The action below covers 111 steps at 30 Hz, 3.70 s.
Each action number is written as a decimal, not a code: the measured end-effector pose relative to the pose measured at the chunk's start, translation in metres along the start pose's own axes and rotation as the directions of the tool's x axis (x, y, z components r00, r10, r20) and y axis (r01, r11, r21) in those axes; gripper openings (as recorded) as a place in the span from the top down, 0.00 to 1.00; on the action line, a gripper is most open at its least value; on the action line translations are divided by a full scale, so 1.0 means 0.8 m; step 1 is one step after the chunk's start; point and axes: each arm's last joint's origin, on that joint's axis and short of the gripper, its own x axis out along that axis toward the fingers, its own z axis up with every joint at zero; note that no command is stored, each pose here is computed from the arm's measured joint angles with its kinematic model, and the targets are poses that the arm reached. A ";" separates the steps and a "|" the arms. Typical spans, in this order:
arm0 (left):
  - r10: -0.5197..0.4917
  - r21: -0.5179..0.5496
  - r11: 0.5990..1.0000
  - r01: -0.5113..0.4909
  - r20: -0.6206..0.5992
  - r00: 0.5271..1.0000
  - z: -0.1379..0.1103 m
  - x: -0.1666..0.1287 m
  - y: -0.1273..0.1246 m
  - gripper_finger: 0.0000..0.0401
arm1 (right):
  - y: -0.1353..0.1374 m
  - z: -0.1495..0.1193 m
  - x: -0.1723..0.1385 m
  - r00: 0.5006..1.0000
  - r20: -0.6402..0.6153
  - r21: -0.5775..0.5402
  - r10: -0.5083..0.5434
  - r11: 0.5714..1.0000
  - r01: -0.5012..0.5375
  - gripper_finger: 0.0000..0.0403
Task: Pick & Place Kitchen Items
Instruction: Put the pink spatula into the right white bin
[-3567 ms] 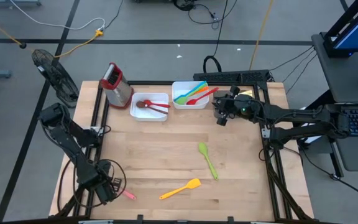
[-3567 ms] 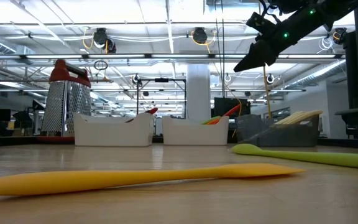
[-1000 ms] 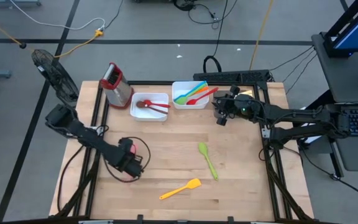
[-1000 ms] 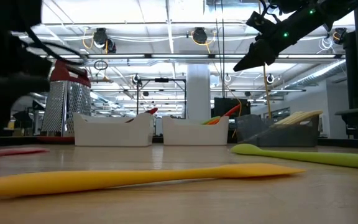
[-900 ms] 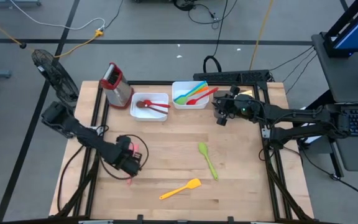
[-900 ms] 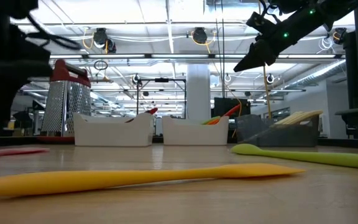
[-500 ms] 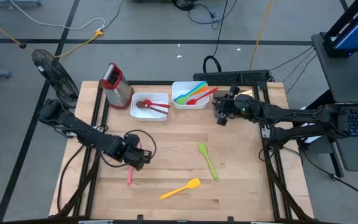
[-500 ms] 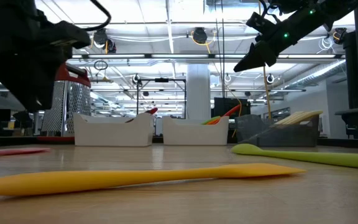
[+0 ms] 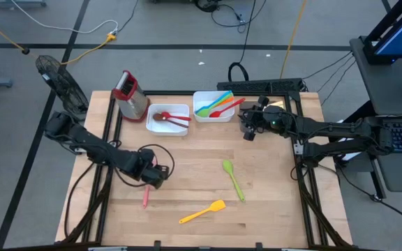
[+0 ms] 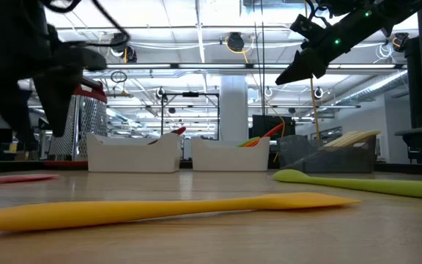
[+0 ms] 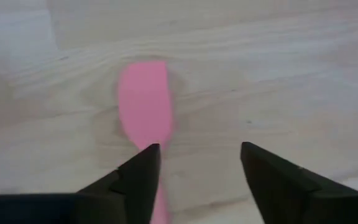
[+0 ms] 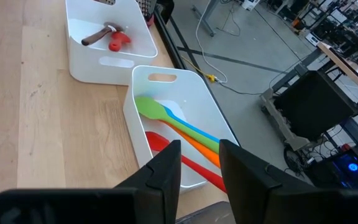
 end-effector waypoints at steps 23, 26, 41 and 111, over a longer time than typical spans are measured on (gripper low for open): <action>0.244 0.033 0.969 -0.245 0.032 0.969 -0.020 0.086 -0.013 0.23 | 0.000 0.000 0.000 1.000 0.000 -0.052 0.000 0.999 0.000 0.74; 0.253 0.040 0.966 -0.254 0.034 0.967 -0.020 0.090 -0.014 0.27 | 0.000 0.000 0.000 1.000 -0.001 -0.052 0.000 0.999 0.000 0.74; 0.263 -0.015 0.965 -0.263 0.040 0.964 -0.020 0.091 -0.013 0.67 | 0.000 0.000 0.000 1.000 0.000 -0.052 0.000 0.999 0.000 0.74; -0.602 0.284 0.455 0.844 0.797 0.056 0.161 -0.032 -0.150 0.98 | -0.002 0.025 -0.001 0.689 0.430 0.506 0.583 0.477 -0.719 0.47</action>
